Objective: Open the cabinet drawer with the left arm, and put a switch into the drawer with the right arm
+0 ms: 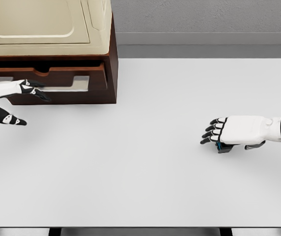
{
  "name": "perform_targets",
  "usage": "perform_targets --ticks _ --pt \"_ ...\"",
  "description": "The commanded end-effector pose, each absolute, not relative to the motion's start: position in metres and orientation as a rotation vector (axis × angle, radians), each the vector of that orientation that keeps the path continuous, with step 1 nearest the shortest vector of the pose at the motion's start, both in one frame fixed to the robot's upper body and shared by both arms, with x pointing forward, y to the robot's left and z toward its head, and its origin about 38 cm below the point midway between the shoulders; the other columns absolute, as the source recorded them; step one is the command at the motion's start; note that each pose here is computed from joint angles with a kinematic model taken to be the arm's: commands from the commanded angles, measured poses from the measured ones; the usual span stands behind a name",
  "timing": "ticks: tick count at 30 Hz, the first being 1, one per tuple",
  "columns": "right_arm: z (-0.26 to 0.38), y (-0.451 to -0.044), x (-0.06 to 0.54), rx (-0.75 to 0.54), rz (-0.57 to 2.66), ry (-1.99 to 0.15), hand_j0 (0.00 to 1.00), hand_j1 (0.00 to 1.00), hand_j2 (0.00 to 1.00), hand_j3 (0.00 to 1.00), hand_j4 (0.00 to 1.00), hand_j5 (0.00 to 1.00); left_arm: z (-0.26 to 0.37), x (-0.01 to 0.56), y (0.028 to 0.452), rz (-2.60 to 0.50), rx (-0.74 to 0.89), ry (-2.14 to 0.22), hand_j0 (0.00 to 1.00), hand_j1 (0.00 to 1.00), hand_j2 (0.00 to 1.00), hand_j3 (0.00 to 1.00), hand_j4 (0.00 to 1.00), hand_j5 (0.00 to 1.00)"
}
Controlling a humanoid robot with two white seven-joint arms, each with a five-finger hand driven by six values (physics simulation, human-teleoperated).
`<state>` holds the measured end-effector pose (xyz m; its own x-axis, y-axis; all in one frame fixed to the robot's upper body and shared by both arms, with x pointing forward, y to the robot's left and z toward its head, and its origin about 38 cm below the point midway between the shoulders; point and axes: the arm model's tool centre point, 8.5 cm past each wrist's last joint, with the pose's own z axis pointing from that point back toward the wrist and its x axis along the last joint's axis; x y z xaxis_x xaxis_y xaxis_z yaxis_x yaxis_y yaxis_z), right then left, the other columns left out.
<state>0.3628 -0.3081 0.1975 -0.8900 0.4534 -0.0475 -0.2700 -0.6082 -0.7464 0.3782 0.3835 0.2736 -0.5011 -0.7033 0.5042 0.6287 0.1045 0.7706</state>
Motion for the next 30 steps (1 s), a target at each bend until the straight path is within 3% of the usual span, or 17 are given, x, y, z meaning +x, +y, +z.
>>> perform_targets --ticks 1,14,19,30 --pt "0.198 -0.308 0.363 -0.324 2.476 -1.1 1.0 1.0 1.0 1.0 1.0 1.0 0.278 0.373 0.38 -1.6 0.004 -1.375 0.81 0.81 0.81 0.81 0.81 0.81" --pt "0.199 -0.308 0.364 -0.33 2.479 -1.099 1.0 1.0 1.0 1.0 1.0 1.0 0.28 0.365 0.385 -1.622 -0.02 -1.384 0.82 0.82 0.82 0.82 0.82 0.82" --pt "0.199 -0.308 0.364 -0.33 2.479 -1.099 0.84 0.84 0.84 0.84 0.84 0.84 0.284 0.356 0.391 -1.644 -0.048 -1.404 0.82 0.82 0.82 0.82 0.82 0.82" --pt "0.199 -0.308 0.364 -0.33 2.479 -1.099 0.81 0.81 0.81 0.81 0.81 0.81 0.296 0.348 0.398 -1.671 -0.06 -1.456 0.83 0.83 0.83 0.83 0.83 0.83"
